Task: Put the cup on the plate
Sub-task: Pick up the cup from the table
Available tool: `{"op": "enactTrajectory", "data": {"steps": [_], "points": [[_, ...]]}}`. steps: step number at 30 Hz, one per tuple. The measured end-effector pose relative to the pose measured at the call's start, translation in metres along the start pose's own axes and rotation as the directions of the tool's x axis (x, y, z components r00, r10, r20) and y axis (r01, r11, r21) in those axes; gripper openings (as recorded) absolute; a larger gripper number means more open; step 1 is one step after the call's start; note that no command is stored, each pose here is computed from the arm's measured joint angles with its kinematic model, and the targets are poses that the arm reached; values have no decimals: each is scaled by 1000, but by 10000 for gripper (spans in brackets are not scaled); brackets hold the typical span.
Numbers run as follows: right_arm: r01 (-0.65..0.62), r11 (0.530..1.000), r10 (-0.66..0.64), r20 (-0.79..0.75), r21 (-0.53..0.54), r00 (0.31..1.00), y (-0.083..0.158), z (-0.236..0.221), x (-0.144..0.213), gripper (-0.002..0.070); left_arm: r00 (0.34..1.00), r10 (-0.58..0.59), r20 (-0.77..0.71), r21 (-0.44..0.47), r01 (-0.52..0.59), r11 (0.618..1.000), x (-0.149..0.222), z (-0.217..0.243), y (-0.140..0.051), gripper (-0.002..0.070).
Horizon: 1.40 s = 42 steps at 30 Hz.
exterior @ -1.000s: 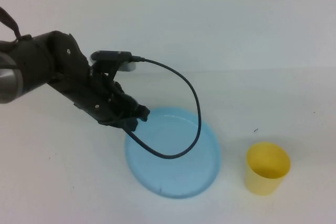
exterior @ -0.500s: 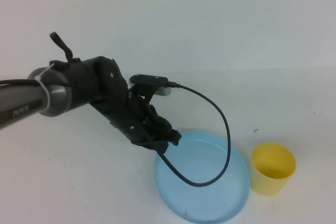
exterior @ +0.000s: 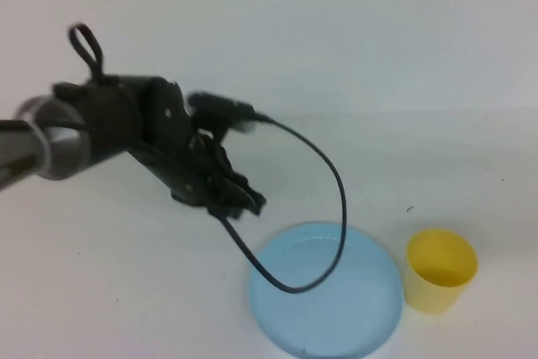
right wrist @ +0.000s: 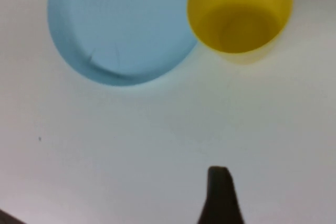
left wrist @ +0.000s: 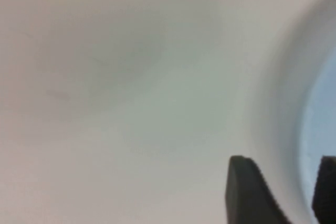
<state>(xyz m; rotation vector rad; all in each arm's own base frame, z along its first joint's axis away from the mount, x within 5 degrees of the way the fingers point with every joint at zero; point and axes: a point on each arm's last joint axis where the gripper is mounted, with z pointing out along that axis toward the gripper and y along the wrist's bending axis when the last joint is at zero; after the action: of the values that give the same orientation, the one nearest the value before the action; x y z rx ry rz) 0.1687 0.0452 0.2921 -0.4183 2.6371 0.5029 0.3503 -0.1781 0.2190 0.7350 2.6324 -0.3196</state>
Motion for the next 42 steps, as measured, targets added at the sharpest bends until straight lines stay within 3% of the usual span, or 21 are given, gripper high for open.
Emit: {"op": "enactTrajectory", "data": {"steps": [6,9,17,21,28,30,32,34,36,38,42], "points": [[37,999,-39,-91,-16,995,6,31,-28,479,970,121,213,-177,-83,981,-7,-96,-2,73],[83,996,-79,-127,33,989,6,42,-46,481,941,163,298,-222,-98,970,0,-146,-8,20],[137,987,-112,-244,88,963,-9,87,-84,482,851,206,483,-265,-83,961,66,-232,-27,2],[145,985,-112,-296,91,949,-16,116,-99,482,818,221,532,-280,-77,957,103,-248,-32,1],[159,983,-112,-371,97,922,-30,161,-116,477,818,216,533,-280,-70,957,133,-260,-36,1],[154,984,-106,-395,93,913,-33,171,-117,432,818,212,535,-303,-48,952,140,-266,-34,1],[147,985,-98,-422,87,901,-36,180,-117,340,821,226,525,-354,-32,935,148,-272,-31,1],[144,986,-94,-443,80,892,-36,183,-117,190,828,224,514,-402,2,916,158,-280,-27,1],[146,987,-97,-455,74,885,-35,181,-119,88,826,212,523,-451,56,891,171,-288,-23,1],[151,986,-104,-461,66,881,-33,175,-124,43,820,201,535,-484,103,869,188,-290,-19,1],[167,984,-126,-433,57,893,-23,150,-142,31,798,178,576,-512,182,840,227,-285,-15,1]]}}
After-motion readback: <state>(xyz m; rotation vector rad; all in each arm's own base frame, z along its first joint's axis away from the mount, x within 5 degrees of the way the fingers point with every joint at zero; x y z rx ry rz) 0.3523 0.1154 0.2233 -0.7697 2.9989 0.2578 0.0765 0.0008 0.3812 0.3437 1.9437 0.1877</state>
